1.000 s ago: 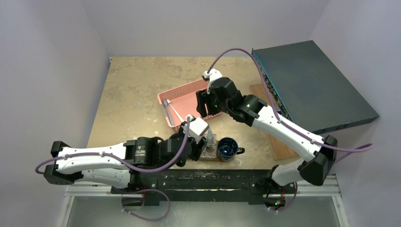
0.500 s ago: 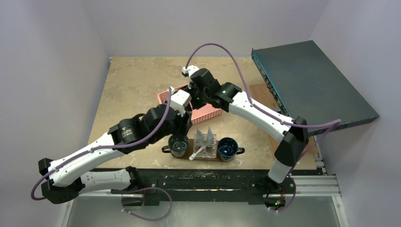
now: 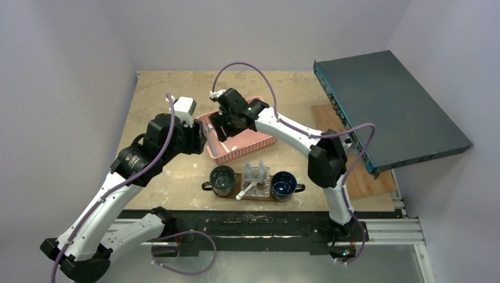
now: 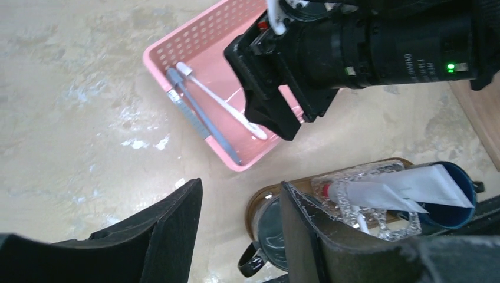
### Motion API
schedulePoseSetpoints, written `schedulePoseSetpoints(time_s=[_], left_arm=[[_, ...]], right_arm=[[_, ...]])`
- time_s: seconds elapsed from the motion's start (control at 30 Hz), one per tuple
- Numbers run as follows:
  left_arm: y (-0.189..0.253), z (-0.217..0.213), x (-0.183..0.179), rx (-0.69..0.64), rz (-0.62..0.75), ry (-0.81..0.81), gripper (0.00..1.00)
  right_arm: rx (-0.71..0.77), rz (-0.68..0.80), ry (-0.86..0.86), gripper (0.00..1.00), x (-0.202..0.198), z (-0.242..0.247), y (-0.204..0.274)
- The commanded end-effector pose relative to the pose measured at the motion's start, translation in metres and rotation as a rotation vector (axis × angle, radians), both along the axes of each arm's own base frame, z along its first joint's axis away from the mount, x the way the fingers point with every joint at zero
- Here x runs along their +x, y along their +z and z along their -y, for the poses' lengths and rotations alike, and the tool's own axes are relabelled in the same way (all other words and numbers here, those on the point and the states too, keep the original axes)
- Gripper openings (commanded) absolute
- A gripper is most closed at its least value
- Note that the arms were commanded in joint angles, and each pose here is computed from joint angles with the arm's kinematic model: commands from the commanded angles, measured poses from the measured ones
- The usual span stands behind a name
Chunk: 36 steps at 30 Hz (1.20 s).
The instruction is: Prepare toiletry sets of a toothbrush and toothpaste on the tray
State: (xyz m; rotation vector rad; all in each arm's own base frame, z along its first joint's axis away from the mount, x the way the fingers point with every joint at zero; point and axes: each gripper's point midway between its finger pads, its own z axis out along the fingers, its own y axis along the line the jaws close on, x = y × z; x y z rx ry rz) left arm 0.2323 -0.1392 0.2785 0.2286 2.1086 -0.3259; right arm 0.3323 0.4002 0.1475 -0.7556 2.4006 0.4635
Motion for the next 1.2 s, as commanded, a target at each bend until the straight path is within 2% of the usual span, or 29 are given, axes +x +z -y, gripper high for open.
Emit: schedulePoseSetpoints(time_s=[0.0, 0.33, 0.53, 1.17], left_arm=[[-0.013, -0.016, 0.008, -0.021, -0.013, 0.026, 0.49], [0.002, -0.042, 0.008, -0.002, 0.059, 0.067, 0.49], [-0.013, -0.043, 0.009, -0.028, 0.071, 0.08, 0.49], [-0.007, -0.04, 0.001, -0.066, 0.098, 0.05, 0.48]], right_arm=[[0.015, 0.023, 0.012, 0.66, 0.012, -0.011, 0.01], [-0.001, -0.001, -0.002, 0.66, 0.031, -0.032, -0.023], [-0.001, -0.024, -0.016, 0.66, 0.036, -0.043, -0.044], [-0.022, -0.054, -0.036, 0.64, 0.038, -0.065, -0.088]])
